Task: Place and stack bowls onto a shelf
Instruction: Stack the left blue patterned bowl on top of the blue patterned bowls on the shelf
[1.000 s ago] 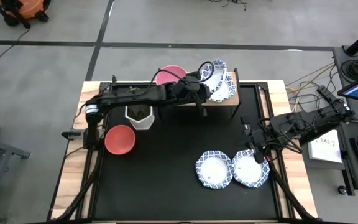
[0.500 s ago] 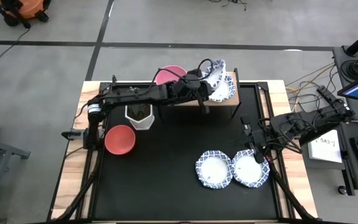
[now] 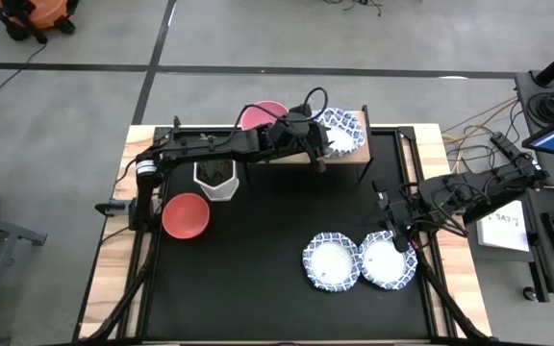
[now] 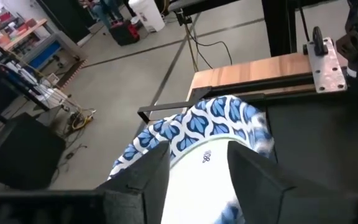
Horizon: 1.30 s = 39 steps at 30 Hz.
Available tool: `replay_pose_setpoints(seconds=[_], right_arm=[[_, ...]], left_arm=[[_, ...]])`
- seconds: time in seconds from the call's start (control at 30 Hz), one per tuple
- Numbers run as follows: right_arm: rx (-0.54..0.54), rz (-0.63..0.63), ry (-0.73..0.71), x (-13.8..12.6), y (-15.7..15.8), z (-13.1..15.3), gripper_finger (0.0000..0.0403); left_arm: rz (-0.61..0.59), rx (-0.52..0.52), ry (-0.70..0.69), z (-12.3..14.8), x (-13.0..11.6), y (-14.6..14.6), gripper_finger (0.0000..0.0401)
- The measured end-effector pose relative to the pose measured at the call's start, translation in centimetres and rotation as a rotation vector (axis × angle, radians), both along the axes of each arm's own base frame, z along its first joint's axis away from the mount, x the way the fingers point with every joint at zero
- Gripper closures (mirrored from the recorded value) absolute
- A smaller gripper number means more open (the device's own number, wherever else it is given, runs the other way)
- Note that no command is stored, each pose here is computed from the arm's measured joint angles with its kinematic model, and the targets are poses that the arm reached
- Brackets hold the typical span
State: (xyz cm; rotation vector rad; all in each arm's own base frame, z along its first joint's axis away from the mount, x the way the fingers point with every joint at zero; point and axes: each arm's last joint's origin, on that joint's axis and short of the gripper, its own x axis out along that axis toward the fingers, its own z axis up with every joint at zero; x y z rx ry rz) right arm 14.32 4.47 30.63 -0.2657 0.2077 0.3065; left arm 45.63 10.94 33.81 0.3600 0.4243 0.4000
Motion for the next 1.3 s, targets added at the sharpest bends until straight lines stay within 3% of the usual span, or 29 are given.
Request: replay_pose_setpoints(seconds=[0.13, 0.33, 0.57, 0.83, 1.3], right_arm=[[0.0, 0.0, 0.0, 0.0, 0.0, 0.0, 0.0381], [0.0, 0.0, 0.001, 0.0, 0.0, 0.0, 0.0381], [-0.002, 0.0, 0.003, 0.0, 0.0, -0.1, 0.0381], [-0.001, -0.001, 0.003, 0.0, 0.0, -0.1, 0.0381], [-0.001, -0.001, 0.004, 0.0, 0.0, -0.1, 0.0381]], left_arm=[[-0.005, -0.042, -0.015, 0.1, 0.0, -0.5, 0.0251], [-0.127, -0.105, -0.017, -0.2, 0.3, -1.5, 0.0264], [-0.05, -0.137, 0.042, -2.7, 0.6, -0.6, 0.0289], [0.034, -0.13, 0.058, -3.7, 0.9, 0.0, 0.0306], [0.002, -0.107, -0.064, 0.0, 1.3, -0.8, 0.0306]])
